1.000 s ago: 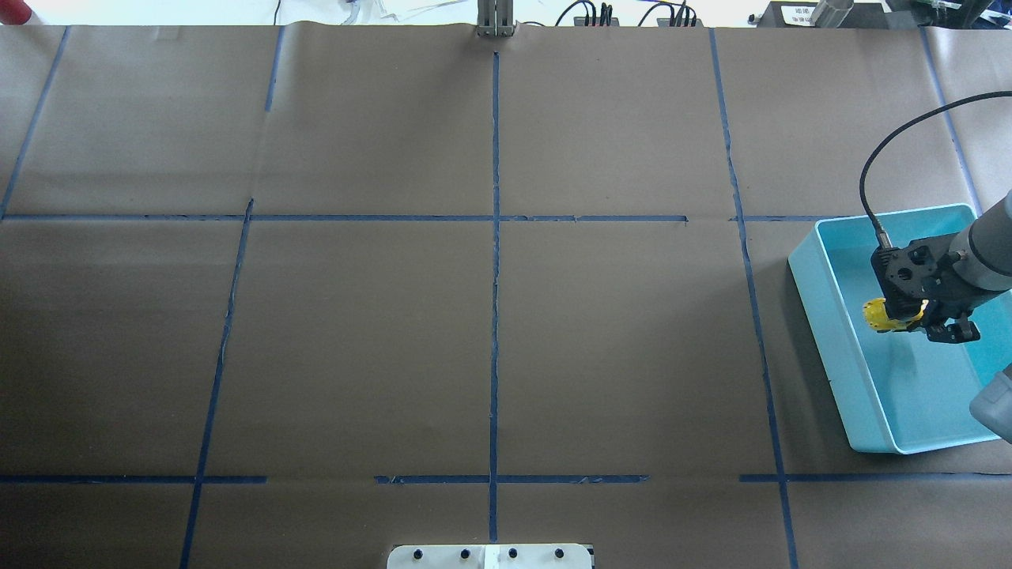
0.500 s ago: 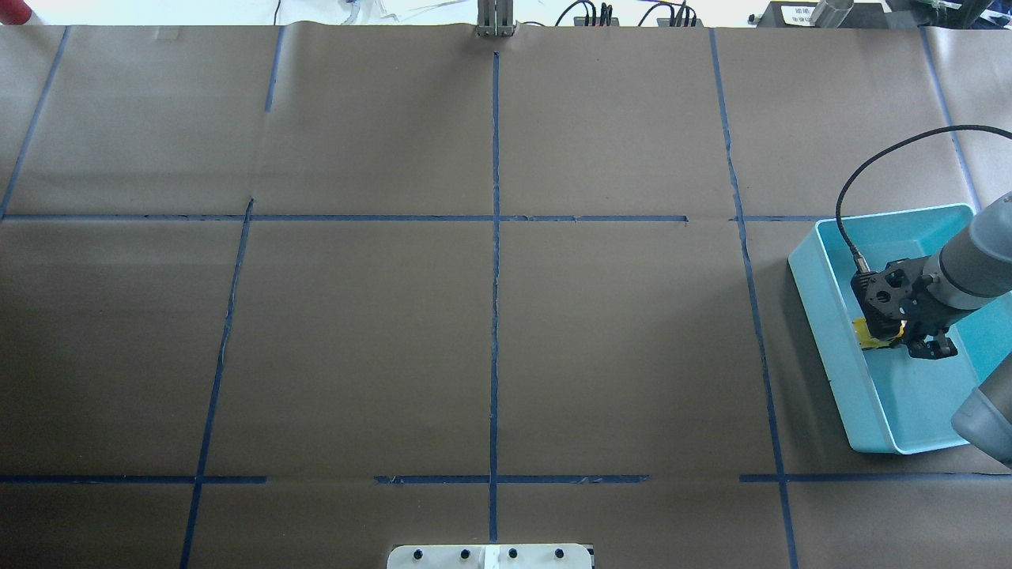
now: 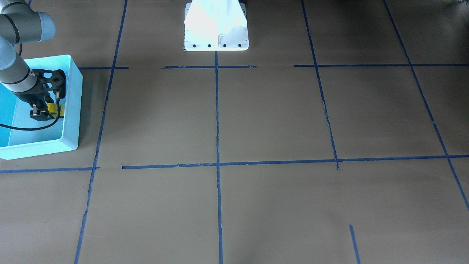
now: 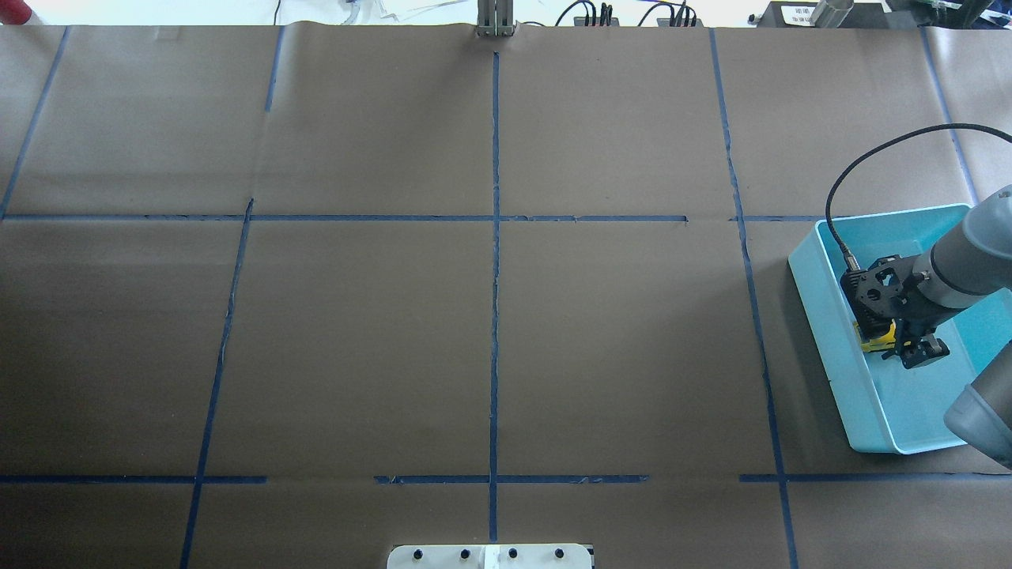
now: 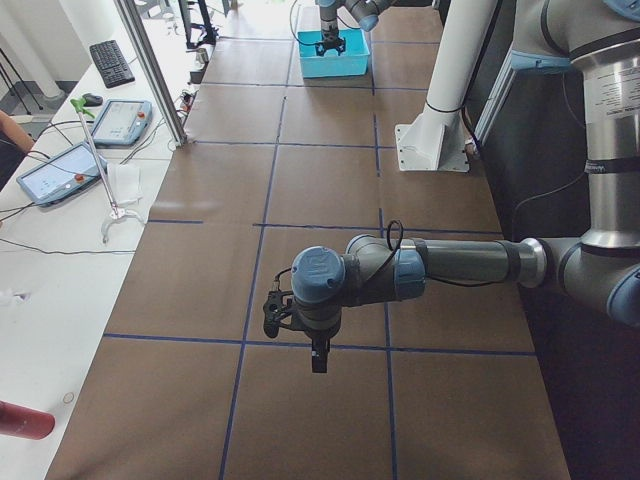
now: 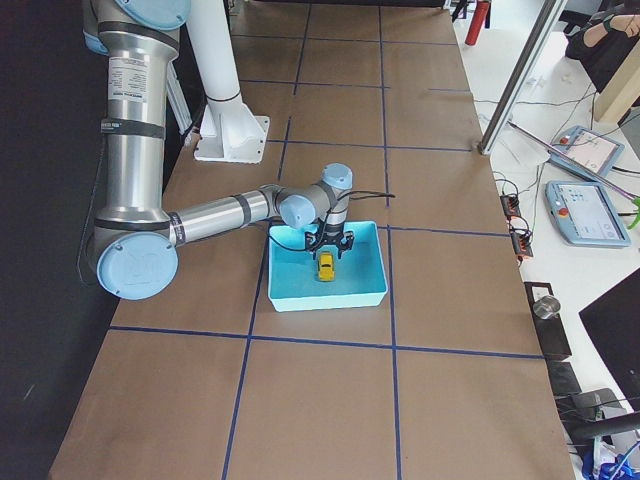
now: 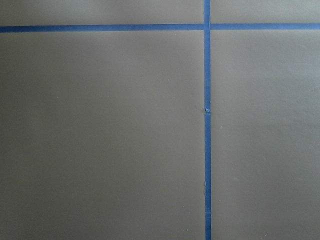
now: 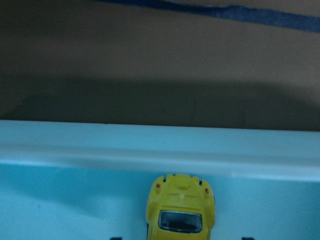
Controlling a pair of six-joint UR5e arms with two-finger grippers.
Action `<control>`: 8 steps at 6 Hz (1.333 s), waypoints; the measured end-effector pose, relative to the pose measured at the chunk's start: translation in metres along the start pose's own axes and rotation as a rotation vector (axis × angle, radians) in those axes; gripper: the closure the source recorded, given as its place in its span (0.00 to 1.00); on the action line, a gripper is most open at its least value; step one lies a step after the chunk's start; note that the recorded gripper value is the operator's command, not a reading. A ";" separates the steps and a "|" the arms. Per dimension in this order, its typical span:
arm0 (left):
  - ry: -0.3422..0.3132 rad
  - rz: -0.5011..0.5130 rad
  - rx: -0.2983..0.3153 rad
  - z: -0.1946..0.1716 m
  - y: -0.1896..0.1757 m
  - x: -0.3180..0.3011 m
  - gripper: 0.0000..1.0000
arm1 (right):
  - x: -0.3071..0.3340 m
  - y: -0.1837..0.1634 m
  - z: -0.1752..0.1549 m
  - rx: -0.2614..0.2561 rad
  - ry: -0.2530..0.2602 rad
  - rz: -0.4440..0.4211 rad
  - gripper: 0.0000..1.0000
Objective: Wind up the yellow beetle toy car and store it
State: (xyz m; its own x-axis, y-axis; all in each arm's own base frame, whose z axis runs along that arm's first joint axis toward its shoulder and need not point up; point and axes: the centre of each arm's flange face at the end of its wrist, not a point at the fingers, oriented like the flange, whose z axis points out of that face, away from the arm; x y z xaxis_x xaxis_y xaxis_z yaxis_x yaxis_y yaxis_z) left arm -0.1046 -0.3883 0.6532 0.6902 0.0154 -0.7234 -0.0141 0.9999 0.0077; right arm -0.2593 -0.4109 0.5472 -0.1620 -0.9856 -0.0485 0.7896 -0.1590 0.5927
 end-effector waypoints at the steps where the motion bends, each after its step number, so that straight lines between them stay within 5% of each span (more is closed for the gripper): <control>1: 0.000 0.000 0.000 0.000 0.000 0.000 0.00 | -0.001 -0.004 -0.010 0.020 0.005 -0.002 0.00; 4: 0.000 0.000 0.000 0.000 0.000 0.000 0.00 | 0.003 0.021 -0.064 0.082 0.020 0.083 0.00; 6: 0.000 0.000 0.000 0.000 0.000 0.000 0.00 | 0.014 0.075 -0.115 0.090 0.012 0.274 0.00; 8: 0.000 0.000 0.000 0.000 0.000 0.000 0.00 | 0.015 0.164 -0.155 0.053 0.011 0.549 0.00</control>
State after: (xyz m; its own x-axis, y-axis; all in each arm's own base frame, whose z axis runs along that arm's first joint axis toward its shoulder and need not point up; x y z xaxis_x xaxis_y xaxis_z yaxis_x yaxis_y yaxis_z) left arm -0.1046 -0.3886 0.6530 0.6903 0.0157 -0.7234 -0.0142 0.9999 0.0082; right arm -0.0405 -0.4607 0.5196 0.2717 -0.9233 0.2716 0.7252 0.3819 0.5729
